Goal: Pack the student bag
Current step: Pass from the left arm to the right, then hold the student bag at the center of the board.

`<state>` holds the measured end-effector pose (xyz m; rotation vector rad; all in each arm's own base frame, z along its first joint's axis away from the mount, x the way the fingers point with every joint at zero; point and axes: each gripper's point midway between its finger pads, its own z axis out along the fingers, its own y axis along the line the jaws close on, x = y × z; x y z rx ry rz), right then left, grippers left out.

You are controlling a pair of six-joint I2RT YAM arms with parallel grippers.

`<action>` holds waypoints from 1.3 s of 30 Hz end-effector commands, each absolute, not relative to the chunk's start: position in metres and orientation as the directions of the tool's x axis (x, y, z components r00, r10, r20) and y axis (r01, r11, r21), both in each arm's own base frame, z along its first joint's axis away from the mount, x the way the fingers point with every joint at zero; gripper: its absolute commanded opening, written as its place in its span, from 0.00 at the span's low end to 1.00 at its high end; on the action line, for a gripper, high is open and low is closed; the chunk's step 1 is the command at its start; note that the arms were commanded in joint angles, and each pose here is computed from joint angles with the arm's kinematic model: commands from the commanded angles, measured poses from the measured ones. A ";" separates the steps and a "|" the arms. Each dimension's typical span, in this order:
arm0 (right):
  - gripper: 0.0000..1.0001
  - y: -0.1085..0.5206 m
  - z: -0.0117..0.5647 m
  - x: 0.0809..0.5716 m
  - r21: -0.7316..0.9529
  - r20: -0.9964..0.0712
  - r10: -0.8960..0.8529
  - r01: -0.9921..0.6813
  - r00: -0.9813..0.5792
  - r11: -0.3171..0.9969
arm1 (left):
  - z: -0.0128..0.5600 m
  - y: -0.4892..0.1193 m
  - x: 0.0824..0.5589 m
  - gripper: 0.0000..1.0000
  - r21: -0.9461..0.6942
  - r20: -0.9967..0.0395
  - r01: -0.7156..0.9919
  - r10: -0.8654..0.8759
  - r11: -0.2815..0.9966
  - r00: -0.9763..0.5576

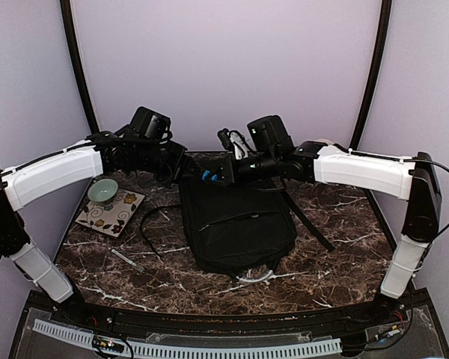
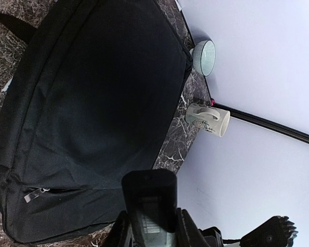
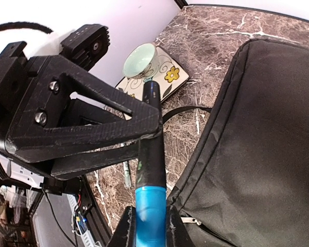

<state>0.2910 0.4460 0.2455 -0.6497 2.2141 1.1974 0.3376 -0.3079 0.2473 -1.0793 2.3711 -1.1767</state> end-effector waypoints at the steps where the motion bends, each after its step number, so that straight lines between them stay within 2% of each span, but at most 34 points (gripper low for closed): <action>1: 0.05 0.460 0.270 0.291 0.602 -0.702 -0.128 -0.680 -0.700 0.419 | 0.267 -0.308 0.338 0.14 -0.812 0.063 -0.458 -0.727 0.361 -0.683; 6: 0.00 0.460 0.263 0.288 0.620 -0.687 -0.127 -0.668 -0.716 0.412 | 0.264 -0.311 0.336 0.15 -0.818 0.064 -0.447 -0.714 0.363 -0.697; 9: 0.00 0.457 0.260 0.287 0.624 -0.678 -0.128 -0.659 -0.724 0.420 | 0.265 -0.309 0.334 0.22 -0.820 0.039 -0.427 -0.708 0.381 -0.706; 11: 0.00 0.454 0.260 0.287 0.615 -0.680 -0.130 -0.658 -0.722 0.434 | 0.265 -0.306 0.333 0.36 -0.820 0.017 -0.414 -0.706 0.395 -0.708; 14: 0.00 0.445 0.262 0.287 0.587 -0.695 -0.133 -0.664 -0.707 0.463 | 0.263 -0.302 0.330 0.65 -0.815 -0.021 -0.396 -0.704 0.423 -0.710; 18: 0.00 0.425 0.258 0.285 0.538 -0.706 -0.143 -0.657 -0.694 0.528 | 0.262 -0.295 0.330 0.84 -0.793 -0.103 -0.356 -0.683 0.495 -0.723; 24: 0.00 0.389 0.247 0.270 0.516 -0.686 -0.138 -0.612 -0.714 0.600 | 0.259 -0.284 0.324 0.88 -0.742 -0.230 -0.267 -0.609 0.614 -0.759; 29: 0.00 0.356 0.237 0.246 0.512 -0.645 -0.161 -0.579 -0.747 0.635 | 0.257 -0.272 0.315 0.88 -0.674 -0.374 -0.132 -0.490 0.727 -0.787; 32: 0.00 0.337 0.232 0.231 0.509 -0.614 -0.173 -0.554 -0.770 0.659 | 0.249 -0.267 0.310 0.85 -0.616 -0.450 -0.046 -0.399 0.786 -0.799; 39: 0.00 0.298 0.187 0.193 0.576 -0.447 -0.164 -0.424 -0.879 0.699 | 0.212 -0.280 0.284 0.79 -0.512 -0.517 0.198 -0.116 0.835 -0.848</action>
